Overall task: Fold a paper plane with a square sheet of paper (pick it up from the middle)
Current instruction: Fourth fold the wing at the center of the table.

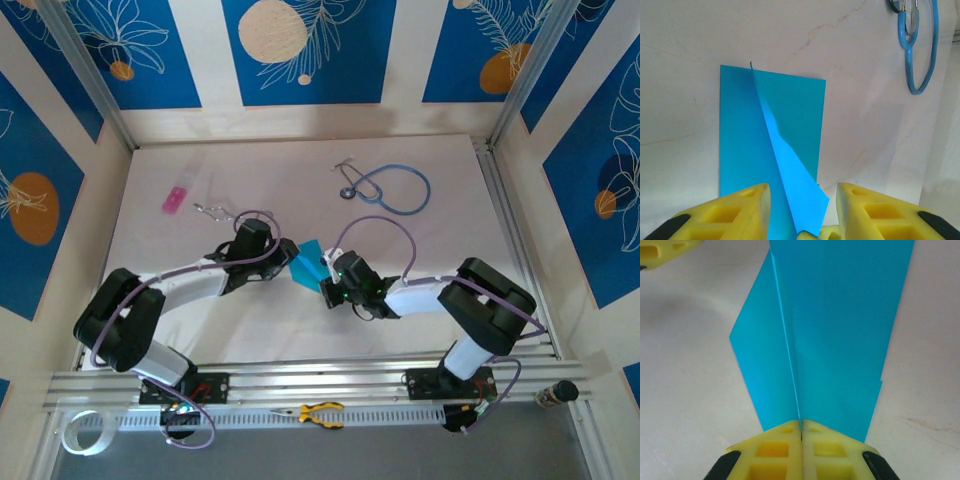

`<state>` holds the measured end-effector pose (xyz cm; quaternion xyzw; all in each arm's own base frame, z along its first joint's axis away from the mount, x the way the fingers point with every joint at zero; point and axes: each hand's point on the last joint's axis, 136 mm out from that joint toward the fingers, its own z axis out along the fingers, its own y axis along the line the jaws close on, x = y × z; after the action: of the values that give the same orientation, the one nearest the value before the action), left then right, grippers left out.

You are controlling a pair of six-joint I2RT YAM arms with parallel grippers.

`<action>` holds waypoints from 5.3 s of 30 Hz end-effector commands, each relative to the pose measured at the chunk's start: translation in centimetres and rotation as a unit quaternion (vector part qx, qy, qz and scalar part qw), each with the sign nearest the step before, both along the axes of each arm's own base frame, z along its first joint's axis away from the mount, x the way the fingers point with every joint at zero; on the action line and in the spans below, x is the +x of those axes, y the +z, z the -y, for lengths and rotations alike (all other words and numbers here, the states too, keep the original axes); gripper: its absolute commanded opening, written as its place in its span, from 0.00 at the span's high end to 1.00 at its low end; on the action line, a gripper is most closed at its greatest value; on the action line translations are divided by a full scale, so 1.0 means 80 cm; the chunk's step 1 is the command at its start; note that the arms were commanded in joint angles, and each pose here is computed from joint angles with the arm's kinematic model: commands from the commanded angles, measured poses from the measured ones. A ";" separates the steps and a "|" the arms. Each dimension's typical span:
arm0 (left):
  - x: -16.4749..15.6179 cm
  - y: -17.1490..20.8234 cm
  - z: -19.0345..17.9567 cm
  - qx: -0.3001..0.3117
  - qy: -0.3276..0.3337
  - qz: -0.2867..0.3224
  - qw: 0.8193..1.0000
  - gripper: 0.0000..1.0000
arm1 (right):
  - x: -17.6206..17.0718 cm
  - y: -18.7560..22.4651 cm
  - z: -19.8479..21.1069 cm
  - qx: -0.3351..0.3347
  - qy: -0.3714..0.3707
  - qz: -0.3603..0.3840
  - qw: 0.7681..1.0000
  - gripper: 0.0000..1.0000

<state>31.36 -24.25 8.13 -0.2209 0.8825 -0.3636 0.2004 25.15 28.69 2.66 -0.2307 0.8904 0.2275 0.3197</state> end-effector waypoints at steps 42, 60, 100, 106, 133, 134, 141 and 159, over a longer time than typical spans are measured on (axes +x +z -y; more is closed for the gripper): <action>-0.011 -0.065 0.043 -0.038 -0.058 -0.060 0.996 1.00 | -0.011 -0.003 0.018 0.180 -0.046 -0.170 0.968 0.96; -0.015 -0.071 0.041 -0.024 -0.056 -0.061 0.996 1.00 | -0.005 -0.004 0.028 0.190 -0.071 -0.207 0.957 0.96; -0.038 -0.097 0.065 0.022 -0.109 -0.094 0.989 1.00 | -0.009 -0.002 0.050 0.195 -0.083 -0.193 0.958 0.96; -0.047 -0.103 0.055 0.019 -0.080 -0.094 0.992 1.00 | -0.015 0.003 0.045 0.185 -0.071 -0.186 0.962 0.95; -0.067 -0.103 0.040 0.031 -0.030 -0.080 0.996 1.00 | -0.023 -0.004 0.042 0.175 -0.078 -0.198 0.961 0.95; -0.067 -0.104 0.040 0.030 -0.027 -0.079 0.996 1.00 | -0.023 -0.005 0.042 0.174 -0.079 -0.201 0.961 0.95; -0.071 -0.106 0.038 0.032 -0.013 -0.079 0.996 1.00 | -0.023 -0.008 0.043 0.173 -0.082 -0.208 0.959 0.95; -0.074 -0.108 0.037 0.040 -0.012 -0.076 0.996 1.00 | -0.023 -0.012 0.050 0.200 -0.093 -0.235 0.947 0.95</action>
<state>27.09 -28.91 1.95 -0.2228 0.8922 -0.3613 0.1546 24.01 24.91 2.32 -0.0255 0.8934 0.4107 0.1806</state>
